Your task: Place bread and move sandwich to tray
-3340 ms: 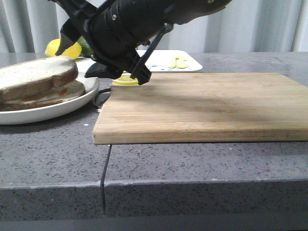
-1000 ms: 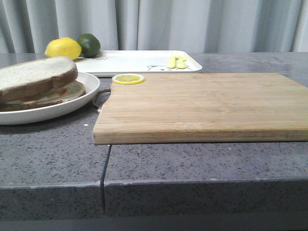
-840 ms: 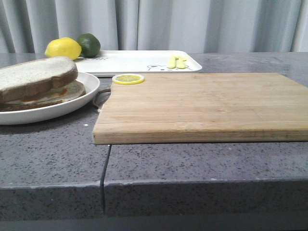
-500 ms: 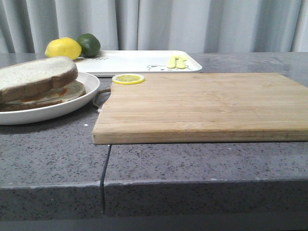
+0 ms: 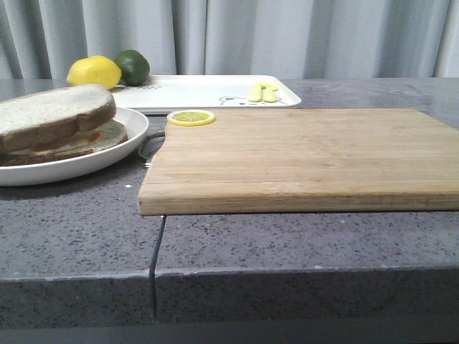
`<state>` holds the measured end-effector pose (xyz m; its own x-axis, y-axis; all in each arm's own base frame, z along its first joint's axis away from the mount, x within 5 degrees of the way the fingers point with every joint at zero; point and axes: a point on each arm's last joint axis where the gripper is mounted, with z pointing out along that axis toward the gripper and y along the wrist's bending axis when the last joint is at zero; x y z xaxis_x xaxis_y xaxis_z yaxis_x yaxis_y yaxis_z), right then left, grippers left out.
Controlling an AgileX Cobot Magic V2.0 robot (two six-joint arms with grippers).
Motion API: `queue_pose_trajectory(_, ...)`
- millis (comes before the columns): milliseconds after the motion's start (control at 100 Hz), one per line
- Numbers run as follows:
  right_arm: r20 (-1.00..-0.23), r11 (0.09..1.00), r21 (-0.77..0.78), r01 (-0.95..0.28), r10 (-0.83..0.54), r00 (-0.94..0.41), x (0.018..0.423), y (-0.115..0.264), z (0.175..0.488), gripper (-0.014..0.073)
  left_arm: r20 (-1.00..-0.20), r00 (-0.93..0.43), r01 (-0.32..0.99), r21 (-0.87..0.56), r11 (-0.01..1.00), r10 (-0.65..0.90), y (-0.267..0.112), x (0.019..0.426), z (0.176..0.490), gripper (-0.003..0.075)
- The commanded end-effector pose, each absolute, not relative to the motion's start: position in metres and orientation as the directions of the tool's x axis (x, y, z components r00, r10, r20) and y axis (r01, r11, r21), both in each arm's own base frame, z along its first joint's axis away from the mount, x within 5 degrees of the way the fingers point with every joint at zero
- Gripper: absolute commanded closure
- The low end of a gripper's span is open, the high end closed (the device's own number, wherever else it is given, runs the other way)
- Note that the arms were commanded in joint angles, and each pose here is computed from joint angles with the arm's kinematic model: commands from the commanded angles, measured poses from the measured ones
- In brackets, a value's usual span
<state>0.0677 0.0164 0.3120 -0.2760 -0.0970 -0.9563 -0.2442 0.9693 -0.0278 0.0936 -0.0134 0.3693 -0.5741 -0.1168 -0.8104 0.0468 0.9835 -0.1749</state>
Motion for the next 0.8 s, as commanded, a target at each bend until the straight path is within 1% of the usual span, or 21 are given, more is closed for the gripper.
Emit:
queue_pose_trajectory(0,-0.979,0.972,-0.041,-0.231,-0.085,-0.186,0.068,0.016,0.326,0.0170,-0.855,-0.501,0.064,-0.188,0.980,-0.132,-0.014,0.097,0.384,0.0165)
queue_pose_trajectory(350,-0.979,0.972,-0.041,-0.231,-0.085,-0.186,0.068,0.016,0.326,0.0170,-0.868,-0.478,0.064,-0.186,0.980,-0.134,-0.014,0.098,0.385,0.0165)
queue_pose_trajectory(420,-0.979,0.972,-0.041,-0.231,-0.085,-0.186,0.068,0.016,0.326,0.0170,-0.859,-0.485,0.039,-0.209,0.977,-0.165,-0.013,0.102,0.384,0.0165)
queue_pose_trajectory(590,-0.979,0.972,-0.041,-0.231,-0.085,-0.186,0.068,0.016,0.326,0.0170,-0.833,-0.517,-0.027,-0.214,0.976,-0.196,-0.010,0.121,0.378,0.0165)
queue_pose_trajectory(790,-0.979,0.972,-0.041,-0.231,-0.085,-0.186,0.068,0.016,0.326,0.0170,-0.787,-0.586,-0.049,-0.205,0.978,-0.194,-0.011,0.152,0.365,0.0165)
